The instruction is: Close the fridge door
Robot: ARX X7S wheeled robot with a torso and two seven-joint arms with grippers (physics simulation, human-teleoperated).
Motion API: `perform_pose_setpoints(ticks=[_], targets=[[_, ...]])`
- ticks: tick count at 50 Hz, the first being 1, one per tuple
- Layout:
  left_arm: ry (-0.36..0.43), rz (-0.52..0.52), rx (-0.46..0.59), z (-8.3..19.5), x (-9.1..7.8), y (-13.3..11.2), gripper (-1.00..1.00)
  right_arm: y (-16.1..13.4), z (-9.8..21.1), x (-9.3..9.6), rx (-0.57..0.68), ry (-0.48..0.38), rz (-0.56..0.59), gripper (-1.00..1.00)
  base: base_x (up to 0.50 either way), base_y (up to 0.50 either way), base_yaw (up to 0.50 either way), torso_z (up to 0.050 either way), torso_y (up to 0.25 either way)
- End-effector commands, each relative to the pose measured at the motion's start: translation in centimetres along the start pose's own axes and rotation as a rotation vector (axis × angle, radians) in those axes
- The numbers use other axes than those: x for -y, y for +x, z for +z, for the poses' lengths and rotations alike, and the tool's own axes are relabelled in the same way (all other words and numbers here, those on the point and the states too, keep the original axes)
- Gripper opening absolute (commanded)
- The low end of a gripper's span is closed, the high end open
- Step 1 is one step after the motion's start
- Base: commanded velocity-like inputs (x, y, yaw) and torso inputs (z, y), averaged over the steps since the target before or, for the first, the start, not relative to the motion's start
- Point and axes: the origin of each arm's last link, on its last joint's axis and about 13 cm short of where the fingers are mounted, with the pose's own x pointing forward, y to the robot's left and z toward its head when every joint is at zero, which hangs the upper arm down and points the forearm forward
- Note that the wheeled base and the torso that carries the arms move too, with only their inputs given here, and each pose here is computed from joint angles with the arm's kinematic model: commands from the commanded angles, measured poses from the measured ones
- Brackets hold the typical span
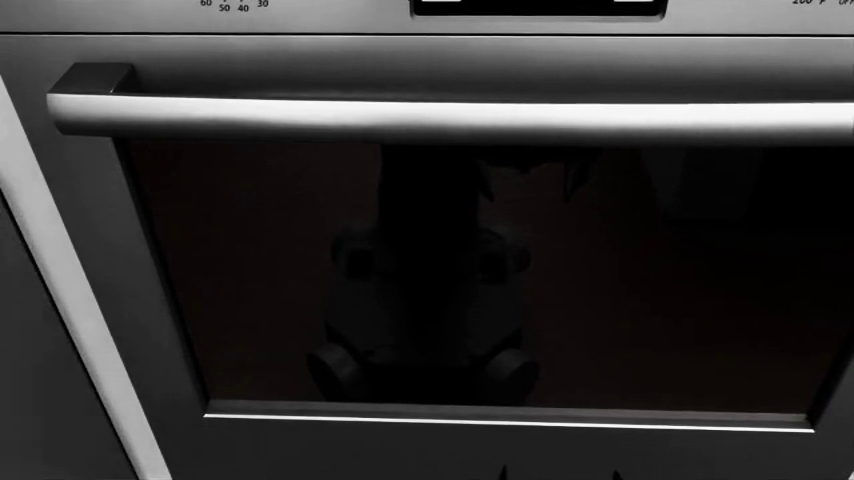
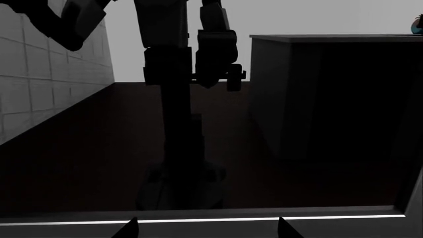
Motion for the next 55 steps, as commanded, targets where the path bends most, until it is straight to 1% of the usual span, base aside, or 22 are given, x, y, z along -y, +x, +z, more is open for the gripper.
perform_pose_setpoints(ticks=[1, 10, 20, 23, 26, 28, 29, 33, 35, 39, 40, 43, 44, 46, 47, 48, 49, 50, 51, 53, 54, 55], targets=[[0.021, 0.064, 0.163, 3.6, -1.0, 3.3, 1.0, 0.3, 0.0, -0.1, 0.014, 0.003, 0.005, 1.0, 0.0, 0.0, 0.0, 0.0, 0.0], [0.06, 0.082, 0.188, 7.3, -0.1, 7.7, 1.0, 0.4, -0.2, -0.1, 0.011, 0.003, 0.006, 1.0, 0.0, 0.0, 0.0, 0.001, 0.001], [0.124, 0.081, 0.156, 9.3, 0.8, 11.3, 1.0, 0.7, -0.5, -0.3, 0.008, 0.008, 0.007, 1.0, 0.0, 0.0, 0.0, 0.002, 0.0], [0.124, 0.066, 0.147, 10.5, 1.6, 12.4, 1.0, 0.8, -0.5, -0.4, 0.005, 0.013, 0.006, 1.0, 0.0, 0.0, 0.0, 0.0, 0.0], [0.175, 0.072, 0.125, 11.6, 2.4, 13.4, 1.0, 0.9, -0.7, -0.5, 0.002, 0.016, 0.006, 1.0, 0.0, 0.0, 0.0, 0.0, 0.0], [0.241, 0.043, 0.104, 12.2, 3.1, 14.0, 1.0, 0.9, -0.7, -0.6, 0.0, 0.019, 0.005, 1.0, 0.0, 0.0, 0.0, 0.0, 0.0], [0.254, -0.024, 0.09, 12.5, 3.8, 14.4, 1.0, 1.0, -0.8, -0.6, -0.002, 0.021, 0.006, 1.0, 0.0, 0.0, 0.0, 0.0, 0.0], [0.283, -0.031, 0.048, 13.7, 5.3, 15.7, 1.0, 1.1, -0.8, -0.7, -0.003, 0.024, 0.005, 1.0, 0.0, 0.0, 0.0, 0.005, 0.0], [0.32, 0.011, 0.044, 15.0, 6.2, 15.5, 1.0, 1.1, -0.9, -0.7, -0.002, 0.028, 0.004, 1.0, 0.0, 0.0, 0.0, 0.006, 0.0], [0.326, 0.02, 0.054, 15.6, 6.6, 15.4, 1.0, 1.0, -0.8, -0.7, -0.001, 0.032, 0.002, 1.0, 0.0, 0.0, 0.0, 0.003, 0.0], [0.326, 0.038, 0.062, 16.7, 7.2, 15.3, 1.0, 1.0, -0.8, -0.8, 0.002, 0.038, 0.001, 1.0, 0.0, 0.0, 0.0, 0.0, 0.0], [0.323, 0.033, 0.077, 16.9, 7.3, 15.3, 1.0, 1.0, -0.7, -0.9, 0.004, 0.042, -0.001, 1.0, 0.0, 0.0, 0.0, 0.003, 0.0], [0.298, -0.016, 0.101, 16.7, 7.5, 15.3, 1.0, 1.0, -0.7, -0.9, 0.006, 0.046, -0.002, 1.0, 0.0, 0.0, 0.0, 0.0, 0.0], [0.302, -0.079, 0.107, 14.8, 7.7, 15.2, 1.0, 1.0, -0.6, -1.1, 0.007, 0.05, -0.002, 1.0, 0.0, 0.0, 0.0, 0.0, 0.0], [0.3, -0.083, 0.126, 15.2, 7.8, 14.8, 1.0, 1.0, -0.6, -1.1, 0.007, 0.05, -0.002, 1.0, 0.0, 0.0, 0.0, 0.0, 0.0], [0.259, -0.053, -0.034, 11.2, 5.4, 14.3, 1.0, 0.9, -0.6, -1.2, 0.007, 0.05, -0.001, 1.0, 0.0, 0.0, 0.0, 0.0, 0.0], [0.296, -0.079, -0.074, 9.7, 5.9, 13.3, 1.0, 0.9, -0.6, -1.2, 0.007, 0.05, -0.001, 1.0, 0.0, 0.0, 0.0, 0.0, 0.0], [0.281, -0.117, 0.065, 12.3, 6.9, 12.5, 1.0, 0.9, -0.6, -1.2, 0.007, 0.05, -0.001, 1.0, 0.0, 0.0, 0.0, 0.0, 0.0], [0.272, -0.141, 0.152, 13.8, 7.4, 11.8, 1.0, 0.9, -0.6, -1.2, 0.007, 0.05, -0.001, 1.0, 0.0, 0.0, 0.0, 0.0, 0.0], [0.272, -0.141, 0.152, 13.8, 7.4, 11.8, 1.0, 0.9, -0.6, -1.2, 0.007, 0.05, -0.001, 1.0, 0.0, 0.0, 0.0, 0.005, 0.0], [0.147, -0.02, 0.004, 11.0, 3.7, 10.6, 1.0, 0.5, -0.5, -1.2, 0.006, 0.048, 0.001, 1.0, 0.0, 0.0, 0.0, 0.0, 0.0], [0.136, -0.169, -0.123, 7.4, 6.3, 8.3, 1.0, 0.3, -0.4, -1.2, 0.006, 0.046, 0.002, 1.0, 0.0, 0.0, 0.0, 0.0, 0.0]])
